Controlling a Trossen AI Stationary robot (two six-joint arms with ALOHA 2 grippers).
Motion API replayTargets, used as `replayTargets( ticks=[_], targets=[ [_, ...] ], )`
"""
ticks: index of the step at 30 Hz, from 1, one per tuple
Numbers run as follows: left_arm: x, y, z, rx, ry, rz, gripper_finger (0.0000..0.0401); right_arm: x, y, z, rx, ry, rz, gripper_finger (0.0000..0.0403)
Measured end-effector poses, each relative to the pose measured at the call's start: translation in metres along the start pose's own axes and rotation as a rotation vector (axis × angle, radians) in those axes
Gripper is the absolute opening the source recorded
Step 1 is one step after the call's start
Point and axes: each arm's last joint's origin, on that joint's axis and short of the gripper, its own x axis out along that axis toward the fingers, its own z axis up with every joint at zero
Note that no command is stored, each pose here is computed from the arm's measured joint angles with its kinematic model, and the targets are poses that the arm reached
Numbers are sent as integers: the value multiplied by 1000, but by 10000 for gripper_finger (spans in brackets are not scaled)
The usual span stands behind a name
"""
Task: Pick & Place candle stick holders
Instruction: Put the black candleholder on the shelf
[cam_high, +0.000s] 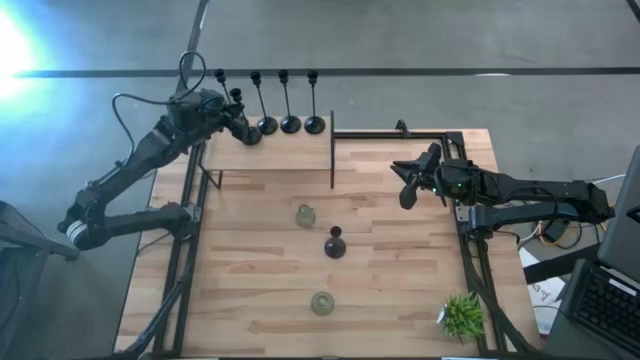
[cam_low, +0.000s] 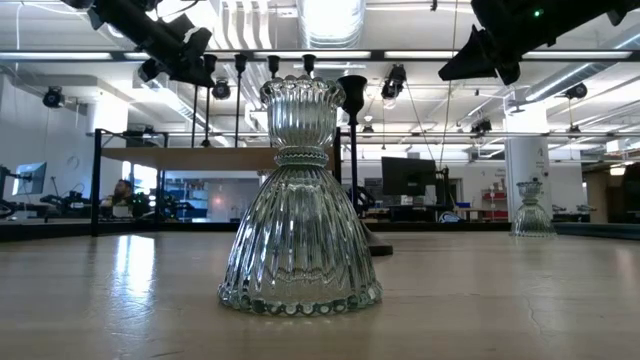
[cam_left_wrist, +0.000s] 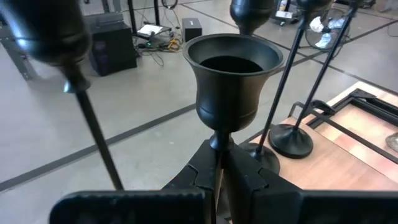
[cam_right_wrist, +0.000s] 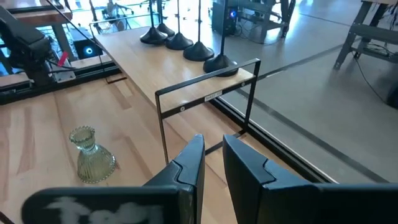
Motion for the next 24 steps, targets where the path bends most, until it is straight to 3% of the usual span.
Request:
replayTargets(
  ticks=[24],
  targets=[
    [-4,0,0,16,87,-9,15,0,0,-1,-1,5,-1,54]
  ],
)
